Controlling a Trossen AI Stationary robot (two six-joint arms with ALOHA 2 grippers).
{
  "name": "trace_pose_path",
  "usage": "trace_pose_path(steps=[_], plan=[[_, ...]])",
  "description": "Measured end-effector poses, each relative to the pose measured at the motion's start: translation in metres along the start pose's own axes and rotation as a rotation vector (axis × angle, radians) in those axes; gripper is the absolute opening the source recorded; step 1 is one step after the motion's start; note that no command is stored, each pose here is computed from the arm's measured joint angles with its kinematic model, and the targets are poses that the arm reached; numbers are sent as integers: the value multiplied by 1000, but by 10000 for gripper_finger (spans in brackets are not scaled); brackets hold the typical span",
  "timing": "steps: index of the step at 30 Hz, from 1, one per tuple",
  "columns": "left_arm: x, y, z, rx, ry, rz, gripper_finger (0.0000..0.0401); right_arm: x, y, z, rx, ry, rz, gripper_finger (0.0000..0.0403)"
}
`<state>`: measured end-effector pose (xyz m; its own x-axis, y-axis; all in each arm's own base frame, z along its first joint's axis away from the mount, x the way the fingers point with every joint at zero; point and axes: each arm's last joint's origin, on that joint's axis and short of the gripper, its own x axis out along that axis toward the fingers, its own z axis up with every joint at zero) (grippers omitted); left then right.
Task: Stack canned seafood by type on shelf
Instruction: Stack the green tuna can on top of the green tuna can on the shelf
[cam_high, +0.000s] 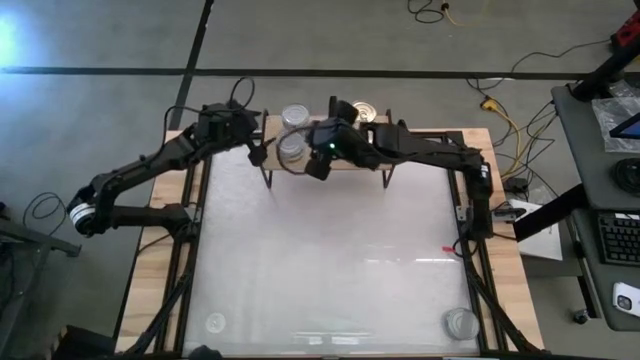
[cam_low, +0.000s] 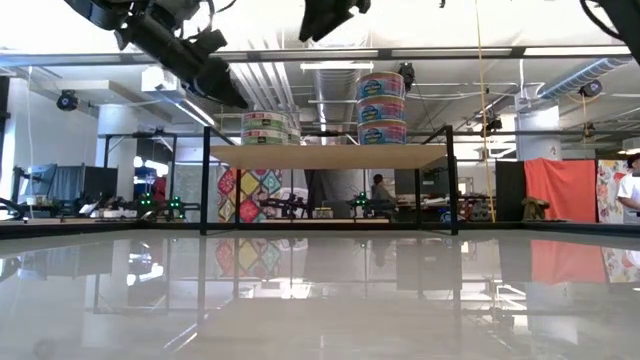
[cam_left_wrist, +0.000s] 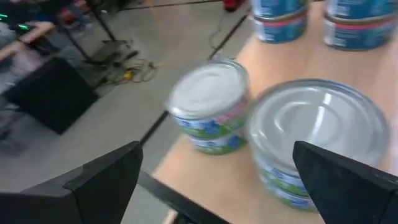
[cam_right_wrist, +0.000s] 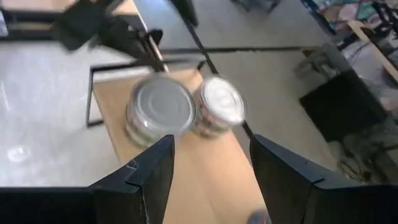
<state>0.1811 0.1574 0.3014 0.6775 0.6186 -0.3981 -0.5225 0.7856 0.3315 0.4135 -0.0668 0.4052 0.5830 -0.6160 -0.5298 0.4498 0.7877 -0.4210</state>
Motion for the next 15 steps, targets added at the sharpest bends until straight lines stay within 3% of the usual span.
trace_pose_path(steps=[4,15], plan=[[2,5,6,19,16,43,398,-13,9,-7,-13,55,-6,201],[29,9,12,12,184,-7,398,-20,25,-13,-36,101,21,201]])
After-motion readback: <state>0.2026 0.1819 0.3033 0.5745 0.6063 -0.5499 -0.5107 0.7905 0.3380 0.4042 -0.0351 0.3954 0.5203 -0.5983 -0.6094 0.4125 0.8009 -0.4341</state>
